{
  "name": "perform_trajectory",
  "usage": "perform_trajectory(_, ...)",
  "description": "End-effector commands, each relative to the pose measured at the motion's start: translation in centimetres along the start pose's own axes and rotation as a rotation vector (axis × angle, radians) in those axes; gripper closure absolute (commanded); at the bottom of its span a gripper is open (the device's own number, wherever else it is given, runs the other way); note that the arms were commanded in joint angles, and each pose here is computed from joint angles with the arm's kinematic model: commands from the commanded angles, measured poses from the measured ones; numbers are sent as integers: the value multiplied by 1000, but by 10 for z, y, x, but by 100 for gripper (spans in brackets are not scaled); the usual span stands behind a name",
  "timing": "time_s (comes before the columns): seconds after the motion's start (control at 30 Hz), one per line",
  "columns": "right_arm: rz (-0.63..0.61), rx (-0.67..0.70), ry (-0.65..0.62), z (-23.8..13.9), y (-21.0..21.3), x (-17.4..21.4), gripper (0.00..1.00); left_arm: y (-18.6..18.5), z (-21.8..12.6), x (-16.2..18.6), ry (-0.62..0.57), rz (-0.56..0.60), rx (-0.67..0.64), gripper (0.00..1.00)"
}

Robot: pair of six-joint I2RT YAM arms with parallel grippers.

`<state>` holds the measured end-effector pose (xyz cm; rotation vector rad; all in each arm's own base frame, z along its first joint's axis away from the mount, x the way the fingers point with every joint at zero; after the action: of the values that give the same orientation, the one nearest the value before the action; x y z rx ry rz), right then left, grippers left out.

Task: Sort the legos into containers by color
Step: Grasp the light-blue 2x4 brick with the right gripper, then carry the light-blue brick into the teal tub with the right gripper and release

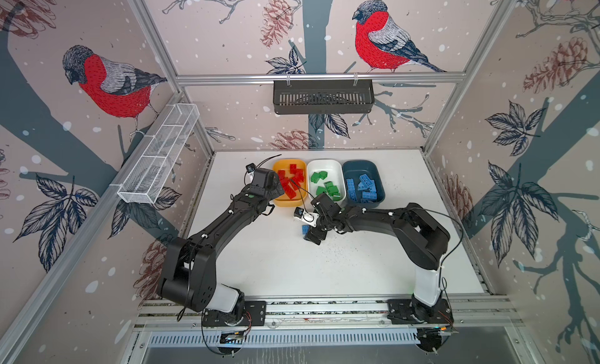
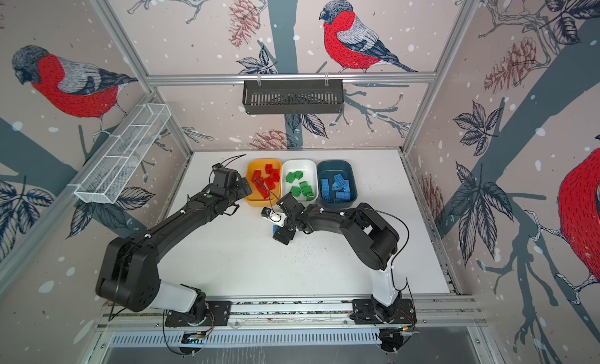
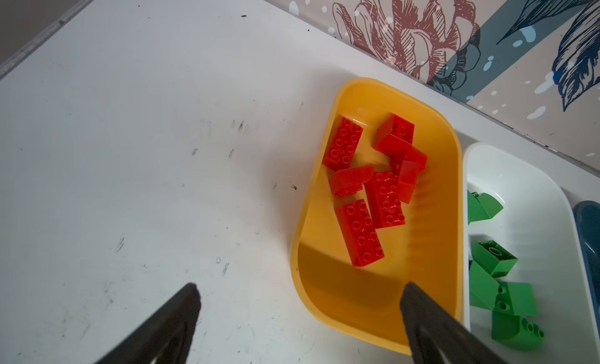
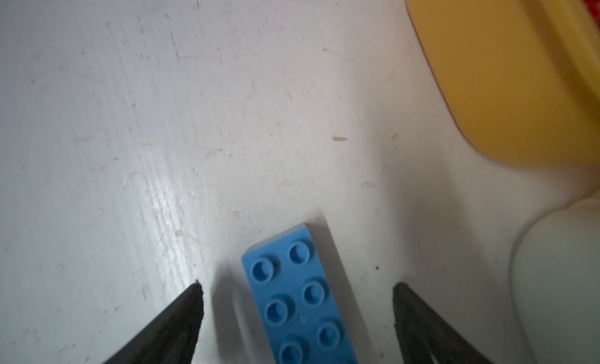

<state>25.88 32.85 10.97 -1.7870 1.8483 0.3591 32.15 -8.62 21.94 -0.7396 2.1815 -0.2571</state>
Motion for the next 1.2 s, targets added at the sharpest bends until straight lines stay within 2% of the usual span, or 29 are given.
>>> perform_trajectory(0.0, -23, -25, 31, 8, 0, -3, 11, 3, -5, -7, -71, -54, 21, 4)
perform_trajectory(0.23, -29, -25, 59, 16, -2, -3, 25, 7, -2, -3, -54, -59, 3, 4)
perform_trajectory(0.47, -36, -12, 85, 12, 0, -1, 47, 8, 2, 2, -25, -65, 8, 3)
perform_trajectory(0.73, -50, 30, 37, -11, 4, -2, 71, 3, 4, 5, 36, -39, 37, 3)
perform_trajectory(0.87, -24, 97, -21, -35, 2, -2, 77, -1, 4, 6, 52, -44, 82, 3)
perform_trajectory(0.97, 58, 166, -118, -63, -8, 3, 78, -7, 3, 7, 58, -30, 127, 3)
perform_trajectory(1.17, 292, 381, -350, -135, -42, 35, 79, -44, -13, 24, 79, 85, 382, 3)
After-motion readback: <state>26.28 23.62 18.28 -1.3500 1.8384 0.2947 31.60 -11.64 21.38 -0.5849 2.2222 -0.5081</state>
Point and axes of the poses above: each gripper's point midway between its finger pads, its own z axis out along the fingers, its own y axis along the line the jaws close on, x = y × z, the point moved 10 cm from there along -z, back along the fingers, and after that the axes turned 12 degrees about -z, right-handed, at the moved point
